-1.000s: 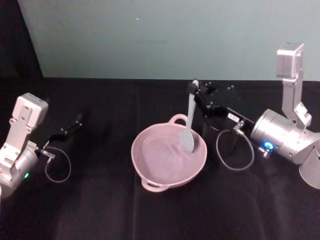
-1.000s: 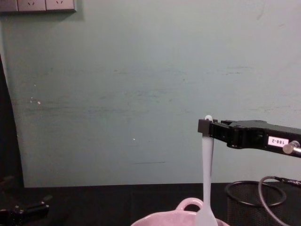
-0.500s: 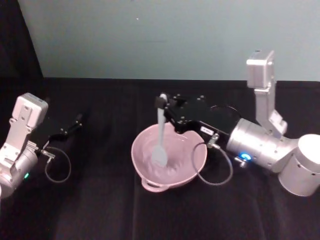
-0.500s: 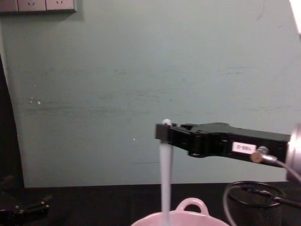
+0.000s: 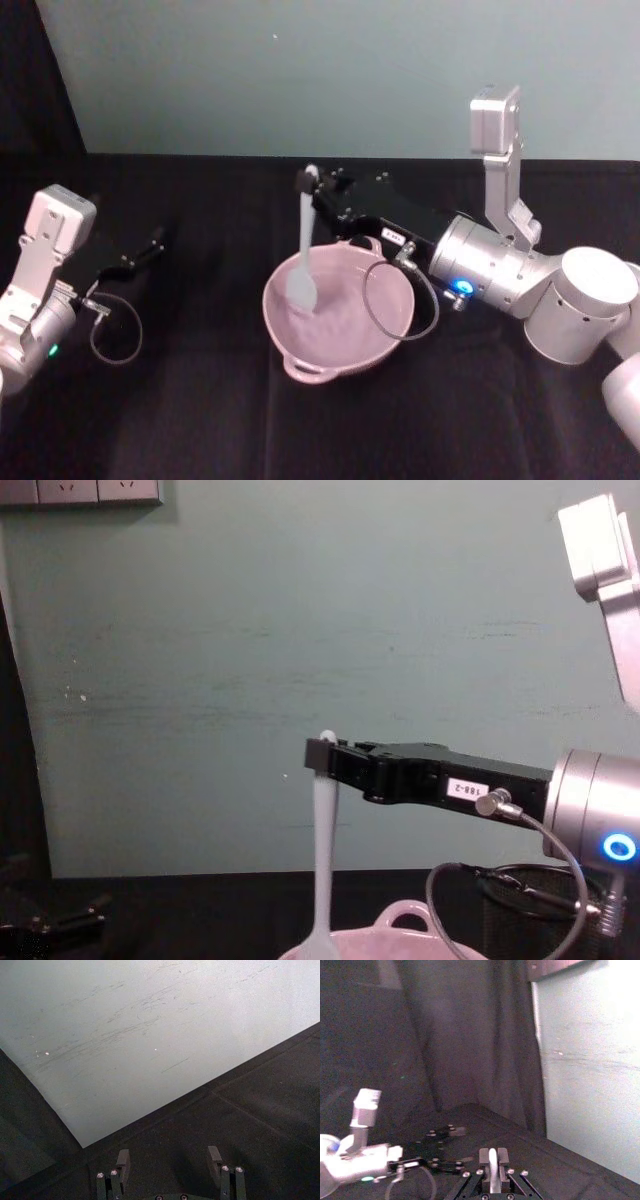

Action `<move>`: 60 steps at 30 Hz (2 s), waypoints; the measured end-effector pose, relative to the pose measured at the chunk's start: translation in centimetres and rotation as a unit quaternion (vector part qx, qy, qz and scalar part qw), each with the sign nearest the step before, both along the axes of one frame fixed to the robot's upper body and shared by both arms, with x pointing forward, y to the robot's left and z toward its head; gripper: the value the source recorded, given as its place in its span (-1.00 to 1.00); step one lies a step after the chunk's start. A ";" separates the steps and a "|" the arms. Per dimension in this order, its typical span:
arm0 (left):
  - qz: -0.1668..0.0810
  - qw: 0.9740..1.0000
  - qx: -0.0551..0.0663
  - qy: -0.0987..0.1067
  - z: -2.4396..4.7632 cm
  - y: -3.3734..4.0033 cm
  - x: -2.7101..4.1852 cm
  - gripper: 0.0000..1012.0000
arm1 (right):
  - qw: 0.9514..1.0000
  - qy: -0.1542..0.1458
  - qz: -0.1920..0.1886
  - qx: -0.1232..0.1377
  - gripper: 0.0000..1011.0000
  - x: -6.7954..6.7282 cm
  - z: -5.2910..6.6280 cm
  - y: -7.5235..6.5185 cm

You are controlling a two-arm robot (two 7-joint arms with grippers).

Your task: Use the one hand to pick up the spoon and stir the clear water in the bowl.

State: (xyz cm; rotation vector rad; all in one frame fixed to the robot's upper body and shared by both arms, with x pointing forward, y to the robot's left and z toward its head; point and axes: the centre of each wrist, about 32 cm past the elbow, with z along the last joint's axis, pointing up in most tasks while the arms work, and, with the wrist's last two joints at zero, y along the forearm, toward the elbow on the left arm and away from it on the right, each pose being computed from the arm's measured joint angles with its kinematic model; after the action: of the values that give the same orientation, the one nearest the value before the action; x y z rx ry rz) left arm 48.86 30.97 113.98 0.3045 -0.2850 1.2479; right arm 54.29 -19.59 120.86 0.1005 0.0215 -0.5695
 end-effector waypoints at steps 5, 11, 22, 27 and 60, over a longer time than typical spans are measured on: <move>0.000 1.000 0.000 0.000 0.00 0.00 0.00 1.00 | 1.000 0.009 -0.024 0.006 -0.79 1.0 -0.8 -1.1; 0.000 1.000 0.000 0.000 0.00 0.00 0.00 1.00 | 0.998 0.001 -0.068 0.005 -0.79 0.8 -0.7 -3.4; 0.000 1.000 0.000 0.000 0.00 0.00 0.00 1.00 | 0.996 -0.013 -0.085 -0.029 -0.79 -1.0 0.6 -5.4; 0.000 1.000 0.000 0.000 0.00 0.00 0.00 1.00 | 0.996 -0.017 -0.069 -0.047 -0.79 -1.9 1.2 -4.8; 0.000 1.000 0.000 0.000 0.00 0.00 0.00 1.00 | 0.999 0.014 -0.029 0.013 -0.79 0.5 -0.9 -1.2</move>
State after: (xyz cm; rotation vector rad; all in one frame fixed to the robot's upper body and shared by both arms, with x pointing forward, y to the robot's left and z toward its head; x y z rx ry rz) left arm 48.86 30.97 113.98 0.3045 -0.2850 1.2480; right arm 54.82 -20.78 119.91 0.1190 0.0527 -0.6278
